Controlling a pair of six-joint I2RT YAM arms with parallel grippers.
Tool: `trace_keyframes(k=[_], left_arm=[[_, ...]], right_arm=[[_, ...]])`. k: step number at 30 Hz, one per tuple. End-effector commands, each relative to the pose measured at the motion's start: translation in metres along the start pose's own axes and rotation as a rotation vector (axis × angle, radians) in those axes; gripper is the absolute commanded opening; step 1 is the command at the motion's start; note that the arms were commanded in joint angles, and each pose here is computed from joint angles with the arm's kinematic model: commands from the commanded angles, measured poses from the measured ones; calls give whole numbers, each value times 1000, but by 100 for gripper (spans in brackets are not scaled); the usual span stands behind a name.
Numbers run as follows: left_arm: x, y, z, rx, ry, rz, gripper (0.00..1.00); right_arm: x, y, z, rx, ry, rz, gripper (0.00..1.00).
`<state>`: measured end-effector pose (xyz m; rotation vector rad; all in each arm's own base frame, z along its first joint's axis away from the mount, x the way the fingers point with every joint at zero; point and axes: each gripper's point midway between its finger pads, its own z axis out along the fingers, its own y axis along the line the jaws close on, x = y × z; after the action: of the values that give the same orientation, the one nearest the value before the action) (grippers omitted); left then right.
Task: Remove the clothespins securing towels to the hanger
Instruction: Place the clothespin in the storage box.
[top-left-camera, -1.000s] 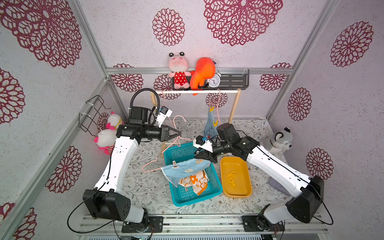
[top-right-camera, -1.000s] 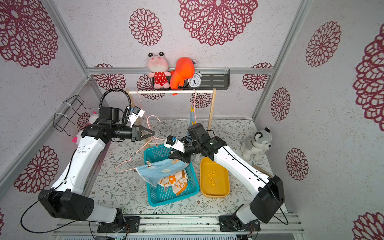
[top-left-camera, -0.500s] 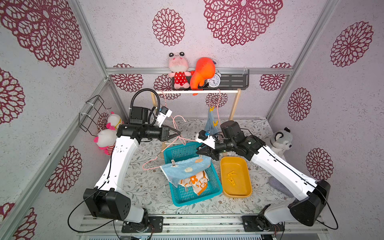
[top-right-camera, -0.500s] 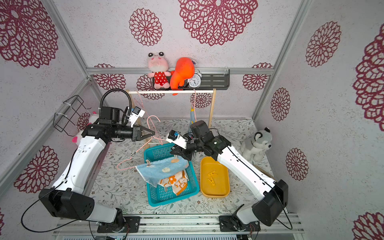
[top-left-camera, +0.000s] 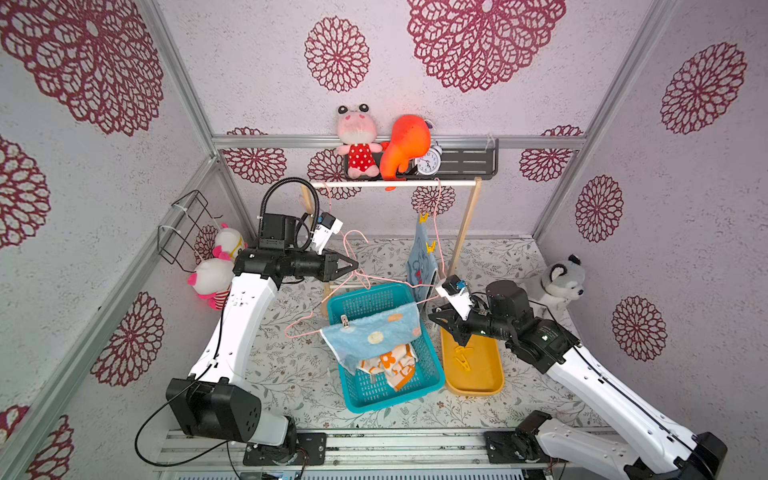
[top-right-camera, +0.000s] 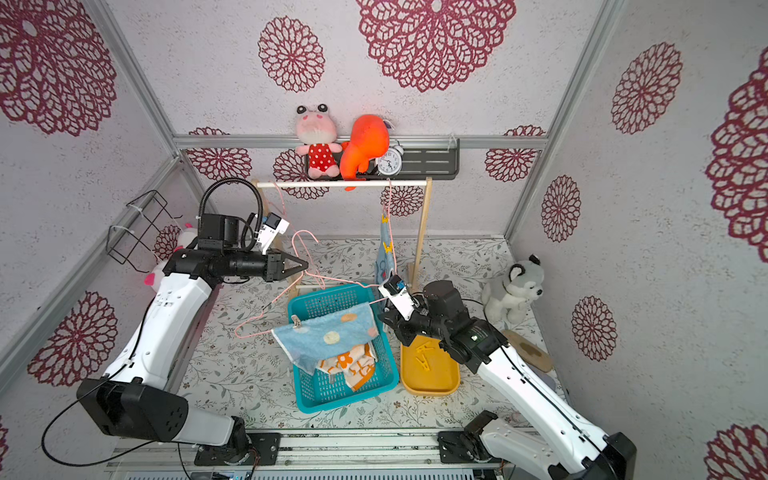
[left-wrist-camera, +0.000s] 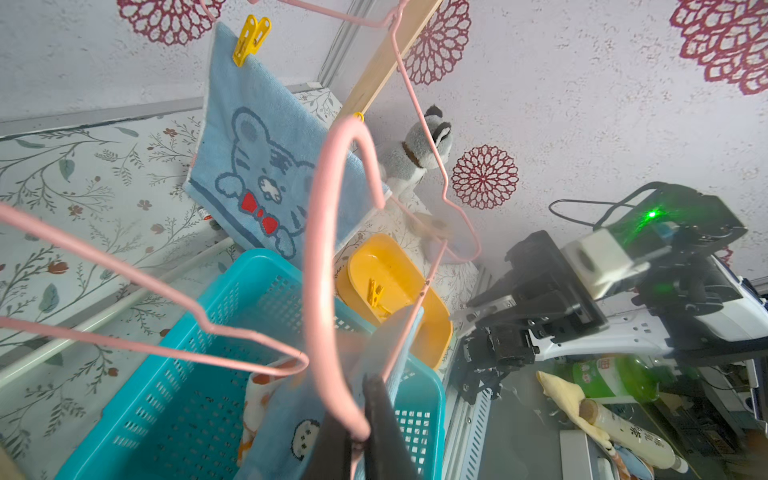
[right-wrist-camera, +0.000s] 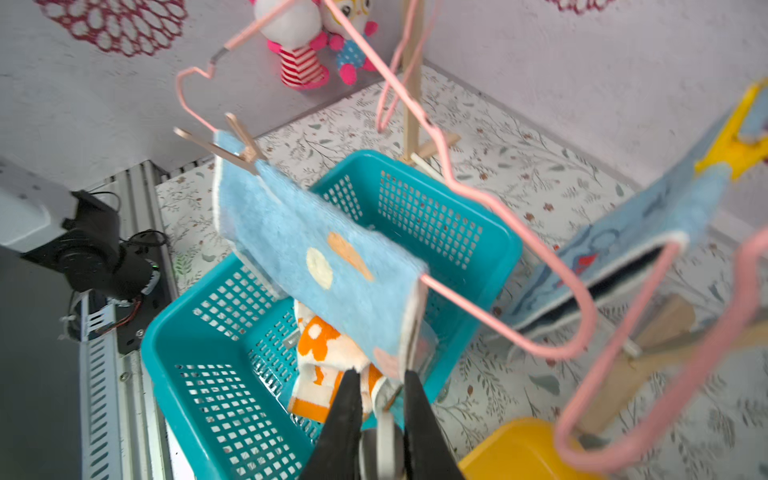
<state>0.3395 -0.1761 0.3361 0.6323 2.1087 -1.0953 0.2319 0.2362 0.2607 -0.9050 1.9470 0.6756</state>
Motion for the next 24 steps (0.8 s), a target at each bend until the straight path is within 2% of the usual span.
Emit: trace_keyframes(k=[1, 8, 16, 20, 22, 24], left_arm=[[-7, -4, -9, -21, -37, 38, 0], [-8, 0, -8, -40, -41, 31, 0], [-8, 0, -8, -42, -44, 33, 0], [-8, 0, -8, -40, -45, 31, 0], [-8, 1, -8, -40, -45, 30, 0], [-8, 1, -7, -40, -44, 28, 0]], right_arm=[[4, -25, -9, 126, -47, 154, 4], [55, -66, -9, 300, 18, 352, 4], [133, -118, 10, 438, 107, 593, 6], [157, -134, 13, 509, 134, 640, 12], [166, -139, 14, 535, 152, 651, 23], [171, -142, 17, 543, 165, 655, 29]])
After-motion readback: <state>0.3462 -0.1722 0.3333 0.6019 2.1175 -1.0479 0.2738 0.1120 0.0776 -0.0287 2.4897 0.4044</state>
